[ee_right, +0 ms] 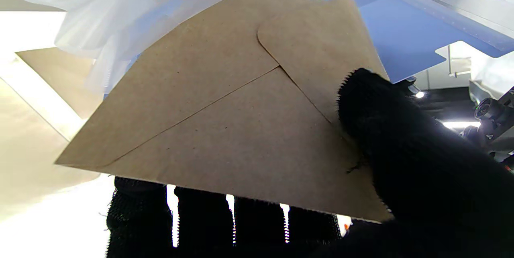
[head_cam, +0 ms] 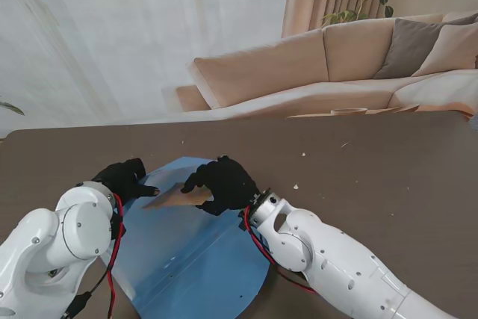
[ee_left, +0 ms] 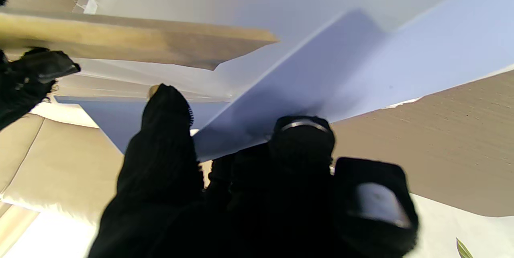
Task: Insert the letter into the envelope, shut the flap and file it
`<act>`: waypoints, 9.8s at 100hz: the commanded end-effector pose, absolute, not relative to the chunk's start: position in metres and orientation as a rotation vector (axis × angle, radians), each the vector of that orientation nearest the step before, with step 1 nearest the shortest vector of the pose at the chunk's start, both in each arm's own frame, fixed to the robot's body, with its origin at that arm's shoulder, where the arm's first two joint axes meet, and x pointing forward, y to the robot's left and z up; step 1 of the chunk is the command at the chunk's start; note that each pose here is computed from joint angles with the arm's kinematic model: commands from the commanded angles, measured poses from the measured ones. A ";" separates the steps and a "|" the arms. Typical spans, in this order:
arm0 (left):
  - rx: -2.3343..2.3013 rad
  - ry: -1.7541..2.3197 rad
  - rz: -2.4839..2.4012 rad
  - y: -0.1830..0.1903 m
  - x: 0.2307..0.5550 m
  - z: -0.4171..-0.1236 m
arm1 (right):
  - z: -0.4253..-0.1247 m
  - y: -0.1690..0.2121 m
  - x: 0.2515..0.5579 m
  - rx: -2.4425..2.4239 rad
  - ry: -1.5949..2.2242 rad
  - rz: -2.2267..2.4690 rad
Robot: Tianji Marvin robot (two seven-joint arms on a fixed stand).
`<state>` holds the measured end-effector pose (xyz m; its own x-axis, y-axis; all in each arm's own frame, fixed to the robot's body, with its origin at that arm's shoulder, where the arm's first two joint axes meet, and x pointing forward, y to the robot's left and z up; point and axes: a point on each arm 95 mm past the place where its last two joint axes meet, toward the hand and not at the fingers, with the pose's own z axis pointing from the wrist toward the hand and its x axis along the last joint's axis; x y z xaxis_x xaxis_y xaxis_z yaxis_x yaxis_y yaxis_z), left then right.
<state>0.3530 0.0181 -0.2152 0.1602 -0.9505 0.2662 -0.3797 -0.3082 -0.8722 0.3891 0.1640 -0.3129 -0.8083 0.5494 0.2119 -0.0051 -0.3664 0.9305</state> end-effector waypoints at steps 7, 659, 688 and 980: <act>-1.801 1.269 -1.125 0.016 0.351 -0.213 | -0.313 0.163 0.385 0.737 1.531 2.215; -1.576 1.594 -1.133 0.066 0.319 -0.327 | -0.269 0.045 0.347 0.809 1.618 1.884; -1.699 1.596 -1.151 0.063 0.317 -0.340 | -0.266 0.058 0.388 0.765 1.680 1.906; -1.418 1.843 -1.217 -0.042 0.304 -0.358 | -0.348 0.119 0.371 1.394 1.595 1.737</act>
<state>0.3076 -0.0399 -0.3546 -0.3237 -0.9391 0.1150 -0.4598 0.0500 -0.8866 0.3753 0.1228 -0.3481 -0.4410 0.8052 0.3964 0.3201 -0.2715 0.9077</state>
